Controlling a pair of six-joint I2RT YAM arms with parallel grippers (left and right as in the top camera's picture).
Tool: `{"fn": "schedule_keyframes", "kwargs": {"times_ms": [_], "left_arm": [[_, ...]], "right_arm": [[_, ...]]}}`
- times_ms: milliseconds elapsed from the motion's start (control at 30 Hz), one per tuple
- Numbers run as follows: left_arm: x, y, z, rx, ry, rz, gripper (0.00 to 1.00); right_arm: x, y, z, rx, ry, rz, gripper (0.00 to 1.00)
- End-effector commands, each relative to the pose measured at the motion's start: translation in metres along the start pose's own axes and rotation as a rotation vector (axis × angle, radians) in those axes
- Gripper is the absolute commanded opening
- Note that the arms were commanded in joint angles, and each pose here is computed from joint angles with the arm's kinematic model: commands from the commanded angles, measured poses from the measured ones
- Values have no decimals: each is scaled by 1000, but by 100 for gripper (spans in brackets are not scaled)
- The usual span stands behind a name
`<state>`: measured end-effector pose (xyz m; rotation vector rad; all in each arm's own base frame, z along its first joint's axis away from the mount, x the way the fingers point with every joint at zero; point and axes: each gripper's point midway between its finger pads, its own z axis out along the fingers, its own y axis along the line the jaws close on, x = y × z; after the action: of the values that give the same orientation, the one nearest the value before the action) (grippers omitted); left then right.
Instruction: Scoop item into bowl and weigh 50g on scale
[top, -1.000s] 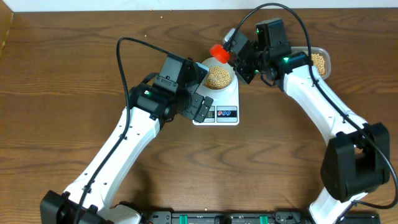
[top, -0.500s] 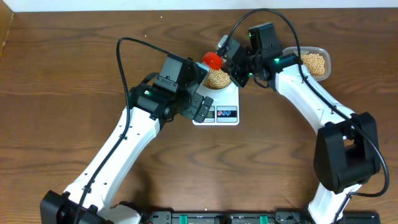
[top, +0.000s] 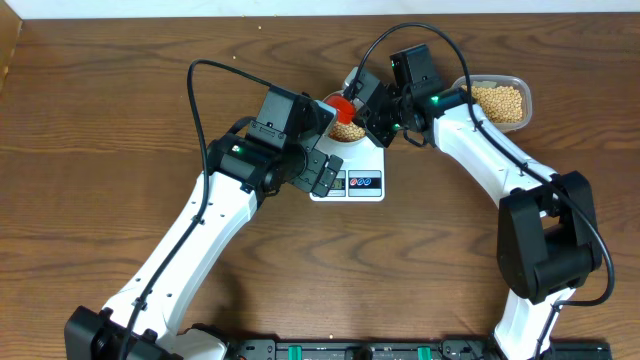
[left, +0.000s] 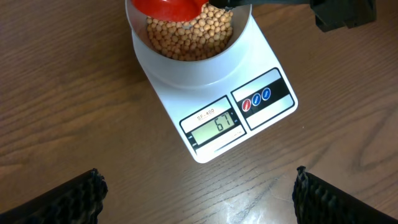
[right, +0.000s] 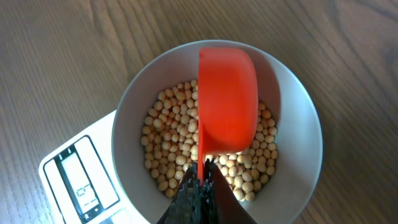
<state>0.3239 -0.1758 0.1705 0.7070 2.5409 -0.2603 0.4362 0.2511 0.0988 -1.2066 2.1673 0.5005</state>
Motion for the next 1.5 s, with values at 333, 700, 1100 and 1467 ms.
{"fn": "schedule_keyframes", "kwargs": {"times_ms": [333, 700, 1100, 1467], "left_arm": [[1, 2, 2, -1, 8, 0, 98], [1, 2, 2, -1, 8, 0, 98], [1, 2, 2, -1, 8, 0, 98], [1, 2, 2, -1, 8, 0, 98]], "right_arm": [[19, 9, 0, -27, 82, 14, 1], [18, 10, -1, -47, 65, 22, 1], [-3, -7, -29, -146, -108, 195, 1], [6, -16, -25, -67, -59, 160, 1]]}}
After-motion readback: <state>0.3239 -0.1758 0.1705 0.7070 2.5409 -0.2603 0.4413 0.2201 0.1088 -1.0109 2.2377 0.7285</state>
